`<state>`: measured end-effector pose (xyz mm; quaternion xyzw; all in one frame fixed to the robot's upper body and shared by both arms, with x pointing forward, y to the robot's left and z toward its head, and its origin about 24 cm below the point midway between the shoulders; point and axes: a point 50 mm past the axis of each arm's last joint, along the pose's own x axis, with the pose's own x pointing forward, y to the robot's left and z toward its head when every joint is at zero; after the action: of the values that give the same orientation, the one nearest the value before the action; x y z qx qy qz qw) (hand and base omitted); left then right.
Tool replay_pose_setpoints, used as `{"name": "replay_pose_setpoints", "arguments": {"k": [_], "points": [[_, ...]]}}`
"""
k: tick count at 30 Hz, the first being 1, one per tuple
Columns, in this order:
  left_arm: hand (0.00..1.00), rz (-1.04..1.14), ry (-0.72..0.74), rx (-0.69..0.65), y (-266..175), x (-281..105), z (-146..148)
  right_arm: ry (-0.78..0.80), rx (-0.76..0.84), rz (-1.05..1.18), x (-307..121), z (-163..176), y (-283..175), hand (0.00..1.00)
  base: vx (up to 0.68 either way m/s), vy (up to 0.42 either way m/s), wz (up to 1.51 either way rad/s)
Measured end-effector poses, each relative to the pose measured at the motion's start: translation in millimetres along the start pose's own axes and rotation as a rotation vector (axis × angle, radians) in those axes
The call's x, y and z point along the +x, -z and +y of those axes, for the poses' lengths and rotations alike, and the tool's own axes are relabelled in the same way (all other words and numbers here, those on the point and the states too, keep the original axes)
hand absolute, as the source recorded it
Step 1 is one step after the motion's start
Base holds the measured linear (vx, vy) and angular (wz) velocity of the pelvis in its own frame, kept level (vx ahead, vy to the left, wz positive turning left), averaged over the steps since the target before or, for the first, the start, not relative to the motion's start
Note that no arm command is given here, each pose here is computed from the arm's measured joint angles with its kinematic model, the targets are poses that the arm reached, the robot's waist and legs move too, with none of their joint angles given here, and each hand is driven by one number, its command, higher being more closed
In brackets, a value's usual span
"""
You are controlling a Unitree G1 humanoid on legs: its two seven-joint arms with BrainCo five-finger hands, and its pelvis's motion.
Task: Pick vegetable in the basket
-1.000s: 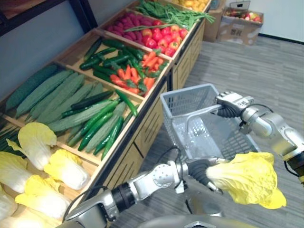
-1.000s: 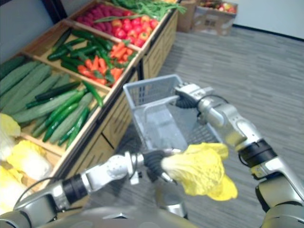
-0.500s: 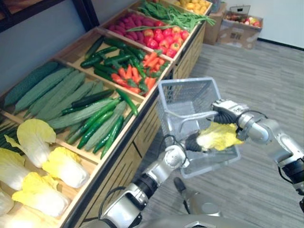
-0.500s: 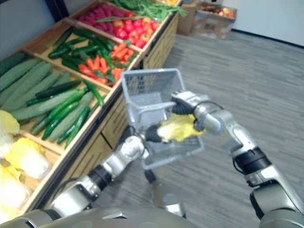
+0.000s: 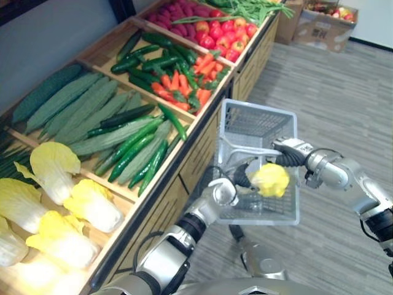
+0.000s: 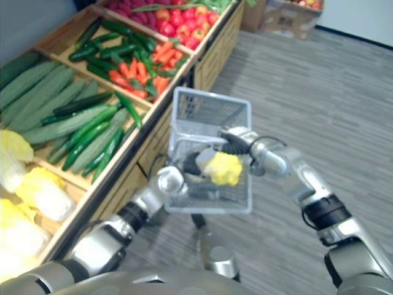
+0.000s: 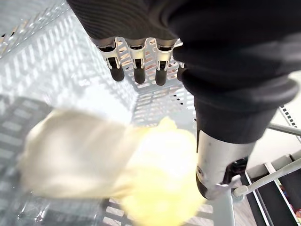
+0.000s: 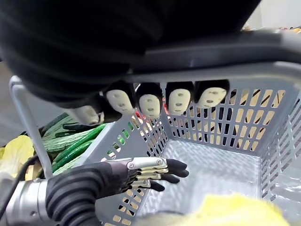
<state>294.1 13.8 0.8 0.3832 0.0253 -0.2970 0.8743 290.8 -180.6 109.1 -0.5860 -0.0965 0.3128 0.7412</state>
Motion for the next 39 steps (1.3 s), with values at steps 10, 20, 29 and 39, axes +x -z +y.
{"name": "replay_pose_setpoints", "arguments": {"k": [10, 20, 29, 39], "points": [[0.00, -0.313, 0.063, 0.098, -66, -10, -1, 0.059, 0.026, 0.077, -16, -5, 14, 1.00, -0.01, 0.010, 0.18], [0.00, -0.875, 0.366, -0.158, -150, -84, -14, 0.156, 0.293, 0.380, -40, 30, 69, 1.00, -0.07, -0.029, 0.44], [0.00, -1.032, 0.602, -0.337, -146, -139, 0, 0.318, 0.610, 0.841, -95, 101, 122, 1.00, -0.05, -0.010, 0.65], [0.00, -0.746, 0.066, -0.612, -56, -169, 73, 0.244, 0.961, 1.382, -195, 229, 111, 1.00, 0.01, -0.005, 0.90]]}}
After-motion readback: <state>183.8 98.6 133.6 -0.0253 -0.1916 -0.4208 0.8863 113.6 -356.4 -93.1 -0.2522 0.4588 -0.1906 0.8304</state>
